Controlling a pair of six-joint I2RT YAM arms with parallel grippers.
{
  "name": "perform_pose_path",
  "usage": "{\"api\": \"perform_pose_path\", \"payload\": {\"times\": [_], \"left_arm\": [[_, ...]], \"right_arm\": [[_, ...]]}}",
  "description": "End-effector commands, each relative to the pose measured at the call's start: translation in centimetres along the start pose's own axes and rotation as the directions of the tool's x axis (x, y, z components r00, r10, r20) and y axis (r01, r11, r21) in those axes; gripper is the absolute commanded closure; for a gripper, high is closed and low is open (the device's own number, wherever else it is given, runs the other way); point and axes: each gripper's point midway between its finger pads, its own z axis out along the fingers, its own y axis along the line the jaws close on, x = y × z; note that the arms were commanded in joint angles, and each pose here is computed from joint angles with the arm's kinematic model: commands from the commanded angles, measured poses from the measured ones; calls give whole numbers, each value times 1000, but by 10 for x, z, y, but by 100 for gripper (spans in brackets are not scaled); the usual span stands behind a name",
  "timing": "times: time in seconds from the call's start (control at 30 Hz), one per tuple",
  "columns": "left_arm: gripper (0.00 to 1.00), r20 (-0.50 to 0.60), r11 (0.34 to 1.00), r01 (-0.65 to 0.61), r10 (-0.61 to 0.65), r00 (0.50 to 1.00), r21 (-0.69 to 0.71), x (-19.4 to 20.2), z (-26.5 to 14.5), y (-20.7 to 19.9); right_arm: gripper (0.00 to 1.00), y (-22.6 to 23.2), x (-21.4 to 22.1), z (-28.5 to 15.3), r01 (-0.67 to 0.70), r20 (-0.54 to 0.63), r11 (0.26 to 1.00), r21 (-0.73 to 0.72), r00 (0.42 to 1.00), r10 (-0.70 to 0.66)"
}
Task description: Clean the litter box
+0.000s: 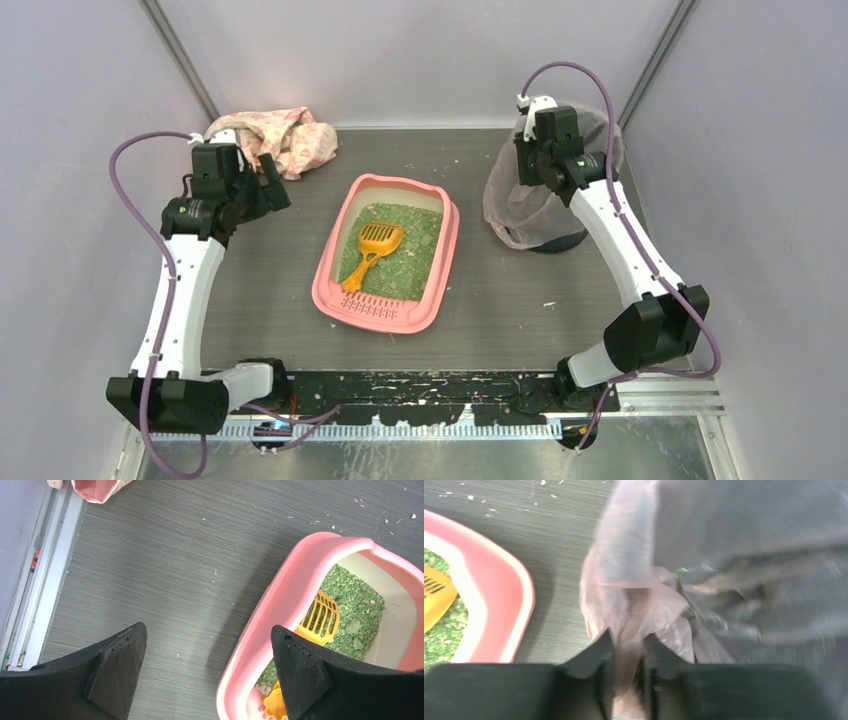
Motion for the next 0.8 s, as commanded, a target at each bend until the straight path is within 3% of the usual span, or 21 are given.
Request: {"api": "perform_pose_path", "payload": {"times": [0.0,0.1,0.23,0.33,0.5,0.57,0.6,0.67,0.7,0.77], "left_arm": [[7,42,1000,-5,4,999,14,-7,-15,1],[5,17,999,34,-35,999,21,-4,-19,-2],[16,-29,993,90,-88,996,81,1,-26,-16],[18,-71,983,74,-63,995,165,8,-30,-34],[2,5,981,-29,29,1000,194,14,-37,-54],[0,-8,981,-56,58,998,186,20,-38,-61],[0,-30,983,-73,79,996,169,24,-37,-63],[0,-55,981,-127,137,989,149,30,-38,-69],[0,-52,978,-161,170,984,135,33,-38,-72],[1,-33,967,-222,228,973,123,37,-41,-80]], "right_arm": [[82,11,4,-18,-33,-14,997,-66,999,32],[98,10,3,-33,-33,-19,997,-73,999,32],[99,29,2,-54,-70,-35,982,-177,997,65],[99,48,0,-69,-83,-38,965,-247,996,76],[99,71,-1,-80,-82,-46,949,-303,996,72],[97,74,4,-76,-93,-63,948,-304,995,77],[86,73,6,-73,-98,-69,950,-296,994,81],[49,75,9,-69,-106,-79,948,-301,993,86],[35,76,7,-69,-114,-77,946,-303,993,94],[21,75,-2,-71,-128,-50,945,-300,992,118]]}}
